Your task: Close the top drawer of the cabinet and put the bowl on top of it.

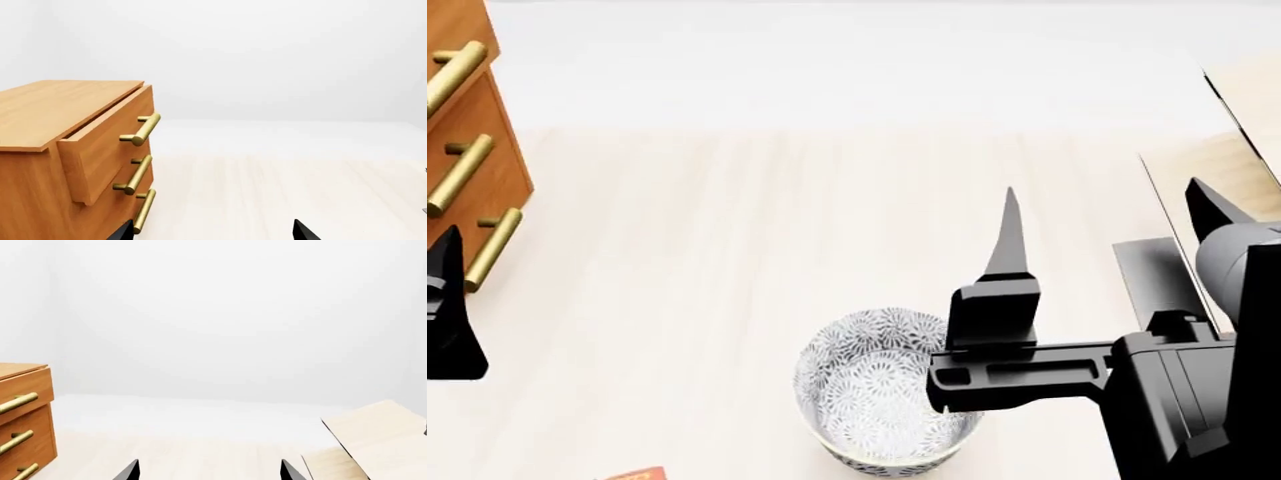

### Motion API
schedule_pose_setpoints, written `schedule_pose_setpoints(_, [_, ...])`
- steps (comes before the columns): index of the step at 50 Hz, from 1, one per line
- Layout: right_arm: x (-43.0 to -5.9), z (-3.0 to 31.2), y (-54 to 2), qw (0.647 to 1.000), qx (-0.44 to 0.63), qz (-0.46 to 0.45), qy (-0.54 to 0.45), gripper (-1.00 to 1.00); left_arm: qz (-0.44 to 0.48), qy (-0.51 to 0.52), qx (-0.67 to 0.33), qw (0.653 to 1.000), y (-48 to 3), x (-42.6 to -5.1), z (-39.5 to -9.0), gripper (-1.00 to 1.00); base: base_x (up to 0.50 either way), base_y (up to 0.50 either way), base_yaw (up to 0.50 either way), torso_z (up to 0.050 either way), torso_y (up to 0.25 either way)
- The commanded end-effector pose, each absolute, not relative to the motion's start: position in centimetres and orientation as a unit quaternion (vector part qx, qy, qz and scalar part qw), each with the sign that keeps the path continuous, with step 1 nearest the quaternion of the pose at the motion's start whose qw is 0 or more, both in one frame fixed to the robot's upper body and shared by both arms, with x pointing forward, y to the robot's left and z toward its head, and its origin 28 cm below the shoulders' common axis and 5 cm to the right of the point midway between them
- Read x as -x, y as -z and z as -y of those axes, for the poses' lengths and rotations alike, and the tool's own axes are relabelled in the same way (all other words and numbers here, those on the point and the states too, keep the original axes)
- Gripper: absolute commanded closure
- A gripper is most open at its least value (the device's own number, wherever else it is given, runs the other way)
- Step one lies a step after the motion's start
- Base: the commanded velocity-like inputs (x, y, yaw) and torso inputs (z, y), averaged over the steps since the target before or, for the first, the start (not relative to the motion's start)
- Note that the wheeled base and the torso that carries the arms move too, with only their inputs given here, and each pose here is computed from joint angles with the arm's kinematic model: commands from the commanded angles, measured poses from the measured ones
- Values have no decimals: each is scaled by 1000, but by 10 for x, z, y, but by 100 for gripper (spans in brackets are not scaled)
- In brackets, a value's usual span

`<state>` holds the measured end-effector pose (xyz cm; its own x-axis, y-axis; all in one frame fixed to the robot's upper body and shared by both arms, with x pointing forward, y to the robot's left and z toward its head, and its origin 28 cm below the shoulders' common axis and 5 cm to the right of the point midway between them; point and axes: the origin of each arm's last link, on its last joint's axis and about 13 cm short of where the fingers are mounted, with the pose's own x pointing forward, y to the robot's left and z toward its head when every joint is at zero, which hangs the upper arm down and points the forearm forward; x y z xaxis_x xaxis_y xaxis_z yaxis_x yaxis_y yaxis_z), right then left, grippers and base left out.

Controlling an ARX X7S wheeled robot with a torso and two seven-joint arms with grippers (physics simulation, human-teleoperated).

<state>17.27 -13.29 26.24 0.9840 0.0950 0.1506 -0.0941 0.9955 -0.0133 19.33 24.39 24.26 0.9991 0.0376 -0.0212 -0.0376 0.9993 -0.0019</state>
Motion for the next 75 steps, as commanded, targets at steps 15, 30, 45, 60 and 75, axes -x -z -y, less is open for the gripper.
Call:
schedule_pose_setpoints(15, [-172, 132, -263, 996, 4, 75, -48, -100, -15, -24, 3, 1000, -239, -195, -247, -100, 490, 0, 0, 0, 1])
schedule_pose_setpoints(30, [-172, 131, -260, 995, 1, 79, -56, -100, -19, -27, 3, 999, -236, -196, -249, -100, 293, 0, 0, 0, 1])
schedule_pose_setpoints(45, [-169, 132, -260, 995, 2, 81, -56, -100, -37, -29, 6, 999, -230, -219, -256, -100, 0, 0, 0, 0, 0])
schedule_pose_setpoints(60, [-172, 133, -256, 996, 2, 78, -51, -100, -64, -28, 3, 998, -222, -261, -265, -100, 0, 0, 0, 0, 0])
schedule_pose_setpoints(75, [-174, 134, -256, 996, 2, 76, -52, -100, -80, -46, -11, 996, -210, -283, -278, -100, 0, 0, 0, 0, 0])
